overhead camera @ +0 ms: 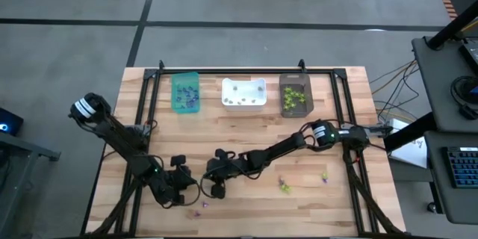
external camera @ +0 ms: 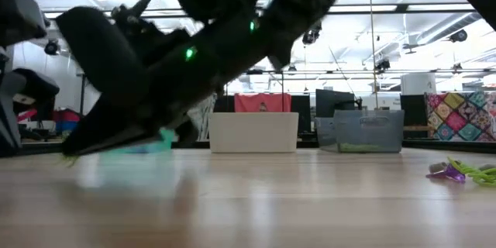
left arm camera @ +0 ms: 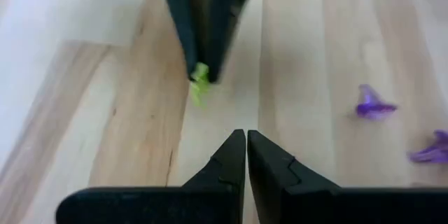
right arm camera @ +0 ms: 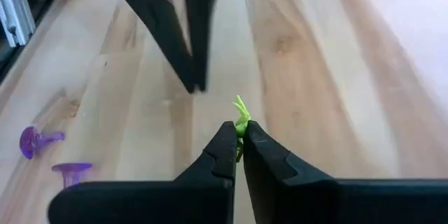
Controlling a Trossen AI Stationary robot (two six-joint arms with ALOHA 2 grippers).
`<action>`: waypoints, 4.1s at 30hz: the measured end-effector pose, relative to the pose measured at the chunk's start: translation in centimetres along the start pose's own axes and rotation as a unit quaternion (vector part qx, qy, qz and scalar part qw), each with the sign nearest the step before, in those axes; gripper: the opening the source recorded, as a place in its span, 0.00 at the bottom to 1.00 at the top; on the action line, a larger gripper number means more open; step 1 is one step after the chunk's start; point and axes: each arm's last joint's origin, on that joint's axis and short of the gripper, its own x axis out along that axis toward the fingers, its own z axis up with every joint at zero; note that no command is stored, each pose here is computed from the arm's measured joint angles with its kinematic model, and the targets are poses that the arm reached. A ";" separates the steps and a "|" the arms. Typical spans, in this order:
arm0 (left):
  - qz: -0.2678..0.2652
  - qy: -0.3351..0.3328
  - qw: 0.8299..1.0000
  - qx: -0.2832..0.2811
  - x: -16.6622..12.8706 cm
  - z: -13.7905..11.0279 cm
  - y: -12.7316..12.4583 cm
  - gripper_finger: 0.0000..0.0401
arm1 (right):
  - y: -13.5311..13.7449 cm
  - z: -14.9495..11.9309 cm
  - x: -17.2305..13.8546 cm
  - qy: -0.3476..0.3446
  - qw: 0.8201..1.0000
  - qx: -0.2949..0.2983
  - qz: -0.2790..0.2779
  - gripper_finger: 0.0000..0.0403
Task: Sort Halloween decoration
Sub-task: Put the green spider toy into the black bin, then put the white skull toy into the white bin
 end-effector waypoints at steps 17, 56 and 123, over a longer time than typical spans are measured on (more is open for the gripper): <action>0.001 -0.083 0.997 -0.011 -2.4 2.0 0.3 0.00 | -5.3 8.4 -17.7 0.228 0.913 -0.097 -0.324 0.02; 0.047 -0.136 0.989 -0.017 -2.5 2.5 0.6 0.00 | -26.5 2.0 -30.3 0.388 0.793 0.253 -0.395 0.21; 0.037 -0.230 0.973 0.002 -2.0 6.3 0.9 0.00 | 7.2 -7.4 -20.6 0.387 0.899 -0.092 -0.181 0.30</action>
